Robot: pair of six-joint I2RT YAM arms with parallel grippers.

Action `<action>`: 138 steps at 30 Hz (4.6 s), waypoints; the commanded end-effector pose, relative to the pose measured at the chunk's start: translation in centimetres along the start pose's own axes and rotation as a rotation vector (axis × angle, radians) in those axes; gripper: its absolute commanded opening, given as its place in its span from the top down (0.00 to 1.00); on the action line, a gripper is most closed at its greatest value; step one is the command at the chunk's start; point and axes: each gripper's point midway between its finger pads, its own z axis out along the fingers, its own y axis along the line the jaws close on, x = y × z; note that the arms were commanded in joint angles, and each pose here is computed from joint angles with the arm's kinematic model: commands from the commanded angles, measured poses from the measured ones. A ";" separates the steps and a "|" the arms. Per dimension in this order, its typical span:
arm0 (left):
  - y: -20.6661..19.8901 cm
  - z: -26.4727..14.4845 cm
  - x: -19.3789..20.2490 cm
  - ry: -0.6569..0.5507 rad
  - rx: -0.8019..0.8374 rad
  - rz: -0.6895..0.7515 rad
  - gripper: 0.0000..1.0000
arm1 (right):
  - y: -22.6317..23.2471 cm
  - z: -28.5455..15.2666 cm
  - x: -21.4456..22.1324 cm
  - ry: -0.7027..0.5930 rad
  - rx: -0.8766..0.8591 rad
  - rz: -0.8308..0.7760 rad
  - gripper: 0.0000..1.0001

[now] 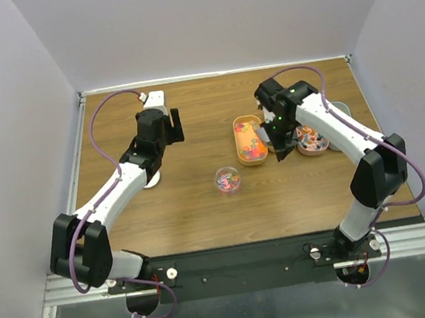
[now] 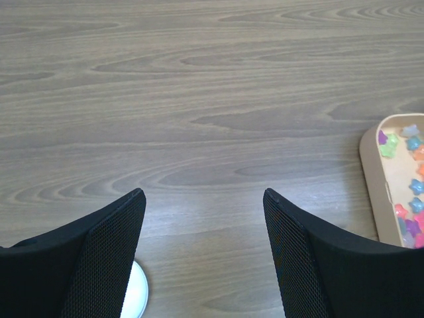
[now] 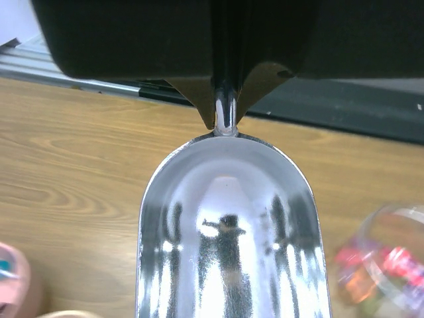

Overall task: Pack the candies
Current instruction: Scoop the fake candies from the storage box, then place the fake candies in the packing bottle.

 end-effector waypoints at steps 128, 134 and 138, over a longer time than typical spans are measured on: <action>-2.8 1.2 2.2 0.058 0.034 0.051 0.21 | 2.5 3.6 2.8 -0.264 -0.148 -0.158 0.99; -2.5 1.0 2.0 0.054 0.021 0.052 0.21 | 6.6 4.3 6.2 -0.124 -0.215 -0.261 0.99; -2.3 1.0 1.8 0.047 0.011 0.052 0.21 | 8.0 4.1 7.9 -0.048 -0.264 -0.287 0.99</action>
